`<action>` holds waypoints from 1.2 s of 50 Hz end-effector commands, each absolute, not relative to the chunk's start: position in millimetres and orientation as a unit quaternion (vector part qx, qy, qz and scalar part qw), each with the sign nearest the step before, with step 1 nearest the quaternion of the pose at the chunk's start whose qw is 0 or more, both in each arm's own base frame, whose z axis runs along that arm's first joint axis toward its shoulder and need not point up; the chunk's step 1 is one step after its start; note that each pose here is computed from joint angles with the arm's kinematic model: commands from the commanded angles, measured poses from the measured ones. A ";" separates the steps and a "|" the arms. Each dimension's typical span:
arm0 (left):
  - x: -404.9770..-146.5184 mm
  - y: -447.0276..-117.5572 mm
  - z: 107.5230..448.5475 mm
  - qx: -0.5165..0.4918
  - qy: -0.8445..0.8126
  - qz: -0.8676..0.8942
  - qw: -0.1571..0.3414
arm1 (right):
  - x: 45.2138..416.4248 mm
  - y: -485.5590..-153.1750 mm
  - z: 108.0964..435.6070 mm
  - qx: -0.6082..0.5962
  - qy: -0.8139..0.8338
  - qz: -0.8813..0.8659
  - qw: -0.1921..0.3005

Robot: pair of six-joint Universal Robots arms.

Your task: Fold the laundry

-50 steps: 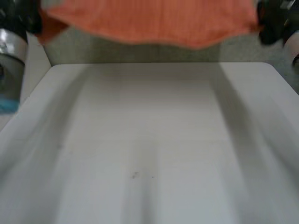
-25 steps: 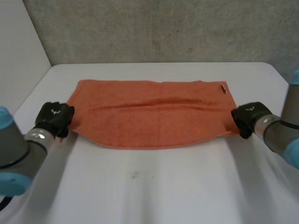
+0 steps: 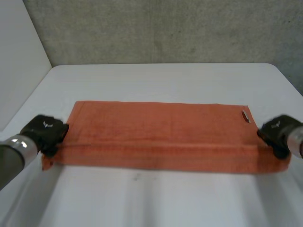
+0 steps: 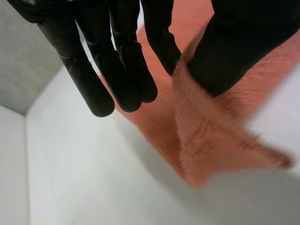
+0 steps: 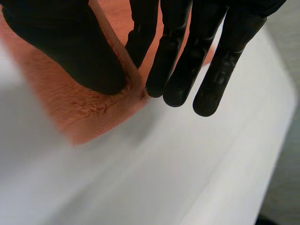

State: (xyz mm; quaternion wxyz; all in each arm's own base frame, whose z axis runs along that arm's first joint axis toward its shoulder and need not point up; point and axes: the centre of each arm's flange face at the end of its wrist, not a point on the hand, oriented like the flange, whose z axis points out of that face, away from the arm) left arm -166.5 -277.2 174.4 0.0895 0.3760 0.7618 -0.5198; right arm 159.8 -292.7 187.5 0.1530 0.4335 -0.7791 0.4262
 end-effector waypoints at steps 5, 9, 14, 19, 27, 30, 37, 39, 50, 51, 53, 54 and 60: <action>-218.2 -369.9 146.4 0.379 0.654 -0.645 0.113 | 197.8 -378.7 152.2 0.379 -0.745 0.522 0.170; -228.2 -398.1 139.8 0.369 0.629 -0.672 0.127 | 205.3 -401.2 154.6 0.356 -0.719 0.561 0.203; -236.1 -416.0 136.5 0.367 0.614 -0.688 0.125 | 209.7 -420.2 147.6 0.340 -0.704 0.585 0.216; -248.0 -429.6 126.2 0.370 0.602 -0.697 0.122 | 215.8 -437.8 146.3 0.326 -0.681 0.618 0.219; -255.9 -428.6 111.8 0.379 0.603 -0.693 0.112 | 219.9 -449.6 142.9 0.318 -0.663 0.641 0.220; -260.1 -424.3 111.2 0.382 0.598 -0.696 0.110 | 221.4 -449.5 144.6 0.312 -0.663 0.646 0.214; -261.0 -414.0 135.1 0.370 0.578 -0.717 0.119 | 212.5 -443.3 179.9 0.249 -0.674 0.673 0.173; -259.0 -404.4 143.0 0.370 0.581 -0.715 0.116 | 211.2 -436.3 192.7 0.241 -0.675 0.678 0.161; -241.9 -343.7 181.5 0.340 0.610 -0.712 0.075 | 194.0 -369.4 216.4 0.273 -0.732 0.619 0.078; -240.9 -340.1 184.6 0.333 0.613 -0.714 0.067 | 186.8 -363.2 211.3 0.266 -0.753 0.598 0.073; -237.8 -330.8 191.6 0.310 0.622 -0.718 0.043 | 183.6 -360.1 209.1 0.261 -0.762 0.588 0.069; -236.5 -328.2 192.4 0.301 0.627 -0.718 0.034 | 179.4 -352.6 202.1 0.256 -0.782 0.565 0.059; -232.6 -315.4 195.6 0.244 0.654 -0.715 -0.031 | 165.5 -339.6 175.8 0.246 -0.817 0.520 0.033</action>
